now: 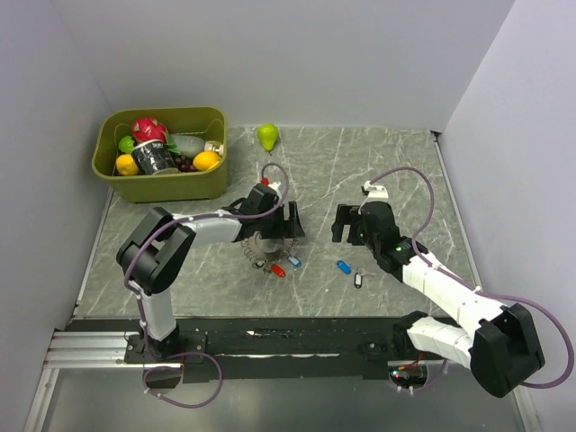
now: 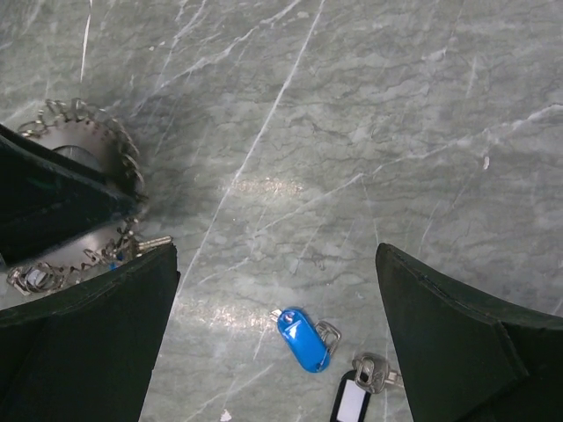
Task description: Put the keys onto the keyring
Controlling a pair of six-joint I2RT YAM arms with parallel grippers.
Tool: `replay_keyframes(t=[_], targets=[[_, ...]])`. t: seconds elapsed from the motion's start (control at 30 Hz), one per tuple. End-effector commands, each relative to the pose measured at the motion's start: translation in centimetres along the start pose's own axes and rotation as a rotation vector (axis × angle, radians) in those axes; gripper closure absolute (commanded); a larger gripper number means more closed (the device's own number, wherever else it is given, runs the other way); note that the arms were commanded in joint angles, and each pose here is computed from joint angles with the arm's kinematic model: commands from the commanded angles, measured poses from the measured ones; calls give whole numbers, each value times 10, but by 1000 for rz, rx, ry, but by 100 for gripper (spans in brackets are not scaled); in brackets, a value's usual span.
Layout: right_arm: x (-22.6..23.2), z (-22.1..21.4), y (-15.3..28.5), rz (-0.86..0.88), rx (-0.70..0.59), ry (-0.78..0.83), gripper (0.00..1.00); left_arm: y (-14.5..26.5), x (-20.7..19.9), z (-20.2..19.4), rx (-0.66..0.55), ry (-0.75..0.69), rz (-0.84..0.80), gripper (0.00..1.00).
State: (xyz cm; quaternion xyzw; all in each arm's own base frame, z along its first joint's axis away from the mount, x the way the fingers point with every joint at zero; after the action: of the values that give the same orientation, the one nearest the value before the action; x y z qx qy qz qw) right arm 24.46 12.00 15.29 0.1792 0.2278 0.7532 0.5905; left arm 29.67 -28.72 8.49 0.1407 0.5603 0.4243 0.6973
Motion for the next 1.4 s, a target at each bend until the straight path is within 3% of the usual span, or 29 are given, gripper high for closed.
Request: replay_keyframes(t=[0.0, 0.17, 0.57, 0.7, 0.73, 0.93, 1.13, 1.37], targets=[[-2, 7, 3, -23, -40, -13, 0, -7, -11, -23, 97, -75, -36, 13], [-1, 12, 3, -18, -59, -23, 0, 3, -14, -35, 113, -140, -49, 13], [19, 33, -8, 127, -129, -3, 0, 82, -41, 7, -152, -91, -108, 5], [28, 40, -17, 180, -136, 13, 0, 110, -15, 19, -186, 7, -130, 5], [30, 43, -19, 191, -143, 18, 0, 125, -9, 36, -251, 41, -163, 5], [54, 51, -37, 345, -141, 38, 0, 152, 52, 31, -301, 219, -168, 6], [83, 60, -52, 449, -130, 96, 1, 156, 89, 21, -295, 328, -117, 9], [104, 67, -61, 519, -123, 112, 4, 149, 102, 19, -273, 368, -129, 14]])
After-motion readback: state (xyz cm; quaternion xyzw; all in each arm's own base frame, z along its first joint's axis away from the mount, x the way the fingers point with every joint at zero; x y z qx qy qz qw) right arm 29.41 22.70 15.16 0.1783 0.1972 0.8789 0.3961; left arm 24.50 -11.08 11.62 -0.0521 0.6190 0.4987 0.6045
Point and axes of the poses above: each gripper's point midway between its finger pads, its own y axis back along the fingers, its own x axis along the line the jaws close on, z = x × y, the point moved 6 cm from there along y, back along the fingers, and after that the axes turned 15 degrees about y, right-handed, at the moved point
